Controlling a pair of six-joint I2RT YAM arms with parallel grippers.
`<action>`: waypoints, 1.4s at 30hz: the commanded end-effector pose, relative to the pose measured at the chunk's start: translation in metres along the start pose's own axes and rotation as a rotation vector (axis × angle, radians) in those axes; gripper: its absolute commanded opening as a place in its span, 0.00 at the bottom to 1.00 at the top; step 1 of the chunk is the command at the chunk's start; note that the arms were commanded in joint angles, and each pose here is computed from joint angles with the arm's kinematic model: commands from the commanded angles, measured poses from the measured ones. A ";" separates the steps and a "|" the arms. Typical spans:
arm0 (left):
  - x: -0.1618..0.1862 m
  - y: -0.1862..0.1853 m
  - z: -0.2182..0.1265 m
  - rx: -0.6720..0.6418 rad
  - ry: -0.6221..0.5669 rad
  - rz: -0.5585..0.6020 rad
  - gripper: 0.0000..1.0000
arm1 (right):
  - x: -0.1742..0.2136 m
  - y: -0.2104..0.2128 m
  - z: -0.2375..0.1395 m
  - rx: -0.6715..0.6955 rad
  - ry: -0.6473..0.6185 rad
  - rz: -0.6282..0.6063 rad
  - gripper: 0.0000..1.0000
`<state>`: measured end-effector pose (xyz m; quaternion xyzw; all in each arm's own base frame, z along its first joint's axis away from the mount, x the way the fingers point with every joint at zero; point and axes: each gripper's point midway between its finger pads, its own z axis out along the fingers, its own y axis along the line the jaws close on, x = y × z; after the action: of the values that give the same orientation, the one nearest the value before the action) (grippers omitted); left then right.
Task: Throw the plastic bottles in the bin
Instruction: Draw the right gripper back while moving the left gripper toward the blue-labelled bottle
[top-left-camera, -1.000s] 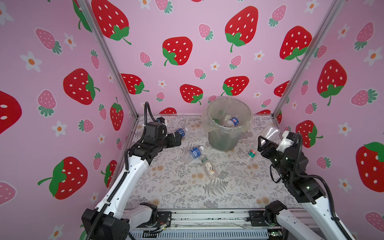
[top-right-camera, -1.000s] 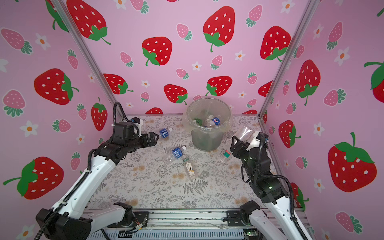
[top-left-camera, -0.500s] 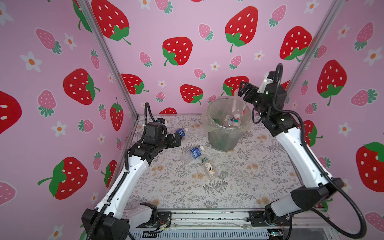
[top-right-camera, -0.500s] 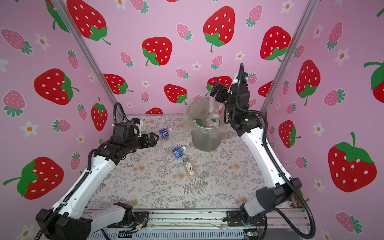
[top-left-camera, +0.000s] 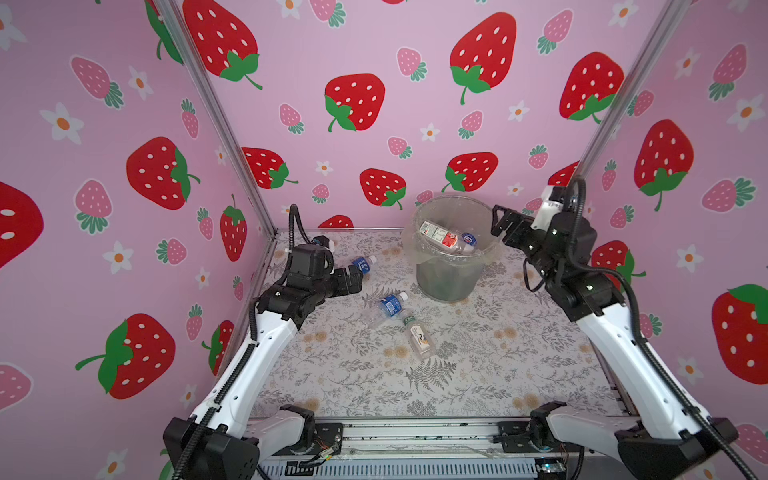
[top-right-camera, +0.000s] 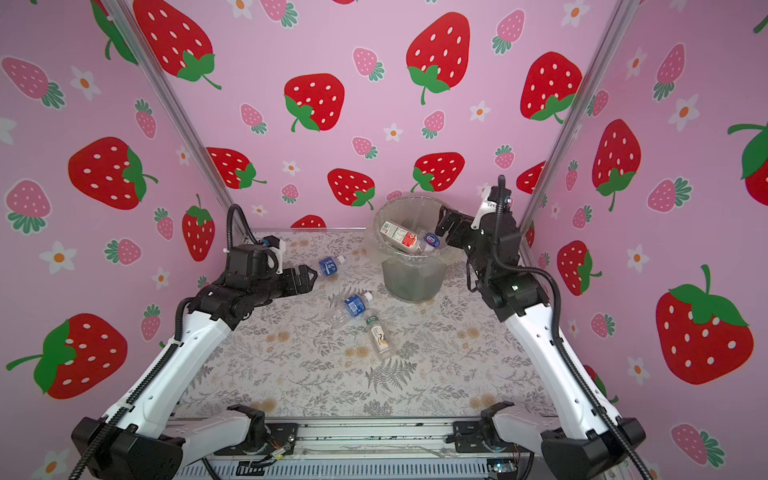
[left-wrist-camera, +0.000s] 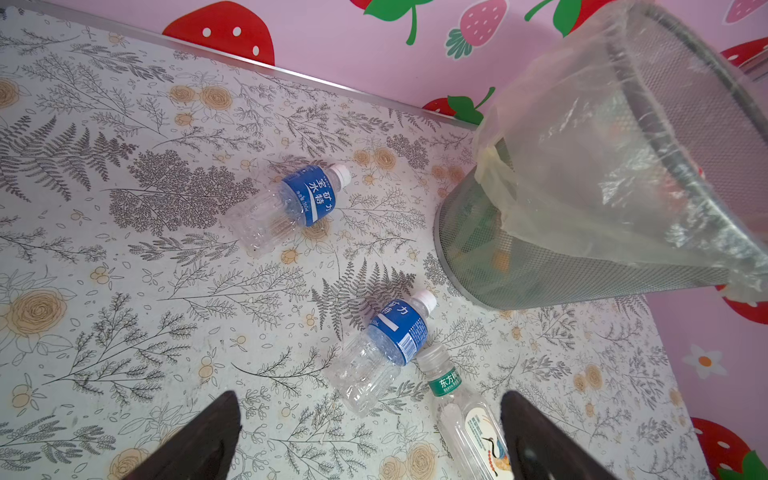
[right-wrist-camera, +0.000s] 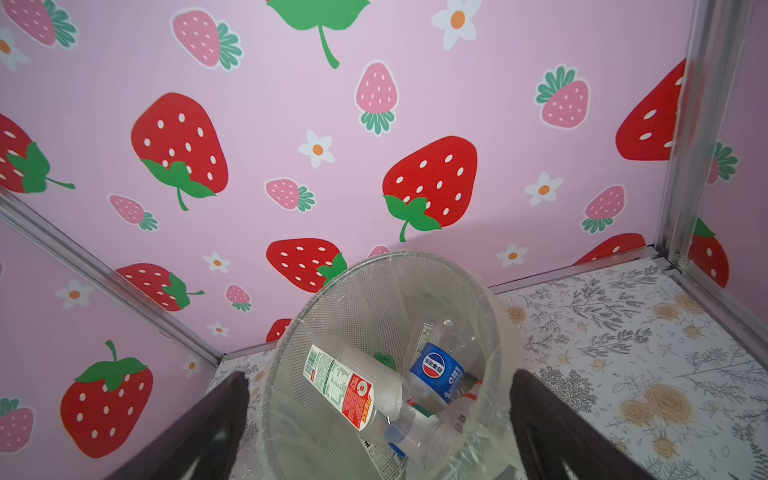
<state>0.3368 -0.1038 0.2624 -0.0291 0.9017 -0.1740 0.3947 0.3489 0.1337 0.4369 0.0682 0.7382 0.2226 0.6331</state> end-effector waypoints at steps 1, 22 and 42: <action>-0.004 0.002 -0.001 -0.015 0.000 0.007 0.99 | 0.026 -0.019 -0.009 0.029 0.028 -0.004 0.99; 0.000 0.006 0.004 -0.025 0.015 0.024 0.99 | 0.198 -0.095 -0.063 0.080 0.347 0.019 0.99; 0.050 -0.029 0.034 0.015 0.131 0.020 0.99 | 0.258 -0.114 -0.096 0.057 0.489 0.025 0.99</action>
<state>0.3175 -0.1336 0.2068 -0.0447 0.9281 -0.1586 0.3340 0.2362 0.1086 0.1775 0.0429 0.8670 0.2191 0.4455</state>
